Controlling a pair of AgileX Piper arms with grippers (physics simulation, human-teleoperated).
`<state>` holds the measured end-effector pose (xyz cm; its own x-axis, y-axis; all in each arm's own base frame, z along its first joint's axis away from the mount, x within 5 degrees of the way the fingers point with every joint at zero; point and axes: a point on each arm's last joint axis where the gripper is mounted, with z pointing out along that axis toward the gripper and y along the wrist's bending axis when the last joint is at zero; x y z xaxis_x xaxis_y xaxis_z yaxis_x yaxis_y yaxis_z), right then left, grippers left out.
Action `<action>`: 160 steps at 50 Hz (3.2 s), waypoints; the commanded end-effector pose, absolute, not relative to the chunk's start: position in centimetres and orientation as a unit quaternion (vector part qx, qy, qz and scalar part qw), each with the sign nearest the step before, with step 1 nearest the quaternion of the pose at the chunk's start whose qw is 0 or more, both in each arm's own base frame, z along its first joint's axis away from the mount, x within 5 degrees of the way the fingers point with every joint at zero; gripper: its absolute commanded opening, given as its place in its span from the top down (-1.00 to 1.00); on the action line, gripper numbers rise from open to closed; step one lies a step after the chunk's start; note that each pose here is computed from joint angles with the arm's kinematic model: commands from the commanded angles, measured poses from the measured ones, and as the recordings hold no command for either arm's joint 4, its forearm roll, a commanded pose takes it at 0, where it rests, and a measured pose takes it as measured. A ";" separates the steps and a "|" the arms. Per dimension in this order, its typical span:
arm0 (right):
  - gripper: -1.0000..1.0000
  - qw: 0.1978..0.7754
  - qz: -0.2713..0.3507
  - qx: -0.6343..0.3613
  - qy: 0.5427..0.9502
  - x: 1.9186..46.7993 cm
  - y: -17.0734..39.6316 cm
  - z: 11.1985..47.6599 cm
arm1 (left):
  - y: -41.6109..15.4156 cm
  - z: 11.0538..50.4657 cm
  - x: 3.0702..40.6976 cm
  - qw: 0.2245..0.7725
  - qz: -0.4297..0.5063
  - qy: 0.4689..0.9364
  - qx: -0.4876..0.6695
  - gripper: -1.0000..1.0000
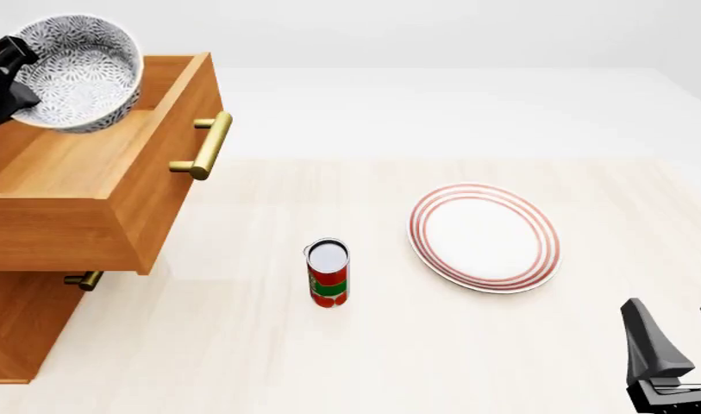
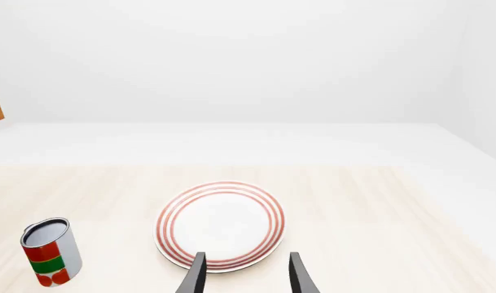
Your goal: Put the bowl in the top drawer of the cabinet.
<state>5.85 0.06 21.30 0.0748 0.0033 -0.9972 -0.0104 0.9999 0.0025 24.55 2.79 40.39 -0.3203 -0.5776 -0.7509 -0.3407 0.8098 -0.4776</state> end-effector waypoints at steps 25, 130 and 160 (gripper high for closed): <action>-1.00 0.734 0.004 -0.002 0.679 5.8 0.0 21.3 | 4.3 39.2 26.3 0.491 -0.088 0.817 -0.289 1.00; -1.00 0.734 0.004 -0.002 0.679 5.8 0.0 21.3 | 5.9 37.0 31.0 0.462 -0.061 0.840 -0.277 1.00; -1.00 0.734 0.004 -0.002 0.679 5.8 0.0 21.3 | 6.4 36.0 31.2 0.457 -0.055 0.843 -0.280 1.00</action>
<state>5.85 0.06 21.30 0.0749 0.0033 -0.9972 -0.0104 0.9999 0.0025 31.47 5.02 36.48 -0.4410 -0.5114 -0.7376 -0.3905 0.8492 -0.3554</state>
